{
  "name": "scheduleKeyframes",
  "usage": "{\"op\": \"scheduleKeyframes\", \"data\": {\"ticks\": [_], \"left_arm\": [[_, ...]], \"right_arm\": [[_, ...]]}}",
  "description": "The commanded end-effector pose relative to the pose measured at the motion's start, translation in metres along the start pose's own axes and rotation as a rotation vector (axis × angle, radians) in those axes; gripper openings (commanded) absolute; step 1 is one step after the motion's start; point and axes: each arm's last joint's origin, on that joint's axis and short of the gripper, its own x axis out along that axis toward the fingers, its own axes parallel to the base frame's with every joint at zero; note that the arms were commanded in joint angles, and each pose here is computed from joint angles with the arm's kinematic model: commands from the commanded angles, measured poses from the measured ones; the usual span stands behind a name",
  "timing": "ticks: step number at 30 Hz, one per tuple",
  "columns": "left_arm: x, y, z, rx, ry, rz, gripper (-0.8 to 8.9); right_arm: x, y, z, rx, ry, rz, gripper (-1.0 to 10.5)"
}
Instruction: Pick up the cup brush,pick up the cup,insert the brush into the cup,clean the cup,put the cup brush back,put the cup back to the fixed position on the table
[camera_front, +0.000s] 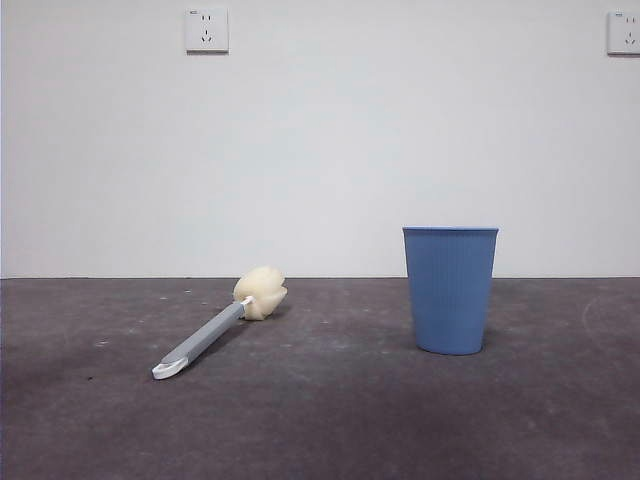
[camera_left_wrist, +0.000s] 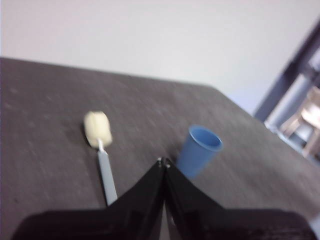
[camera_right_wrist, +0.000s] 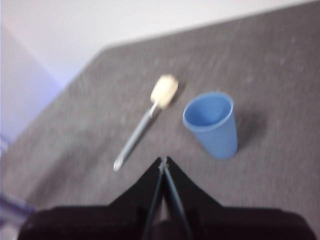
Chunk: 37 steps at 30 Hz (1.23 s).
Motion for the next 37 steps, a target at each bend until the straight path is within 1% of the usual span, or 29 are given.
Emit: {"op": "scheduleKeyframes", "data": {"ticks": [1,5,9,11,14,19,20,21,23,25,26,37], "left_arm": [[-0.004,-0.006,0.005,0.083,0.083,-0.048,-0.07],[-0.009,-0.013,0.011,0.105,0.195,-0.105,-0.07],[-0.015,-0.018,0.011,0.116,0.299,-0.106,-0.07],[-0.018,-0.02,0.01,0.111,0.339,-0.113,-0.07],[-0.02,-0.021,0.009,0.097,0.366,-0.116,-0.07],[-0.02,-0.021,0.009,0.092,0.371,-0.116,0.04],[-0.02,-0.021,0.009,0.089,0.371,-0.116,0.24],[-0.02,-0.021,0.009,0.087,0.371,-0.116,0.73],[-0.02,-0.021,0.009,0.074,0.371,-0.115,2.65],[-0.02,-0.021,0.009,0.049,0.369,-0.11,4.96],[-0.02,-0.021,0.009,0.035,0.37,-0.107,5.46],[-0.02,-0.021,0.009,0.031,0.371,-0.106,5.39]], "right_arm": [[-0.006,0.007,0.006,-0.09,0.121,0.015,-0.1],[-0.011,0.013,0.008,-0.1,0.265,0.046,-0.1],[-0.013,0.015,0.002,-0.086,0.375,0.071,-0.1],[-0.015,0.016,-0.003,-0.094,0.42,0.082,-0.1],[-0.016,0.017,-0.005,-0.098,0.439,0.094,-0.1],[-0.015,0.017,-0.004,-0.097,0.439,0.096,0.2],[-0.015,0.017,-0.004,-0.095,0.438,0.095,0.6],[-0.015,0.017,-0.004,-0.092,0.435,0.094,1.2],[-0.015,0.017,-0.003,-0.083,0.428,0.092,3.1],[-0.015,0.017,-0.003,-0.079,0.428,0.091,4.9],[-0.015,0.017,-0.003,-0.079,0.428,0.091,5.4],[-0.015,0.017,-0.003,-0.05,0.429,0.084,5.4]]}}
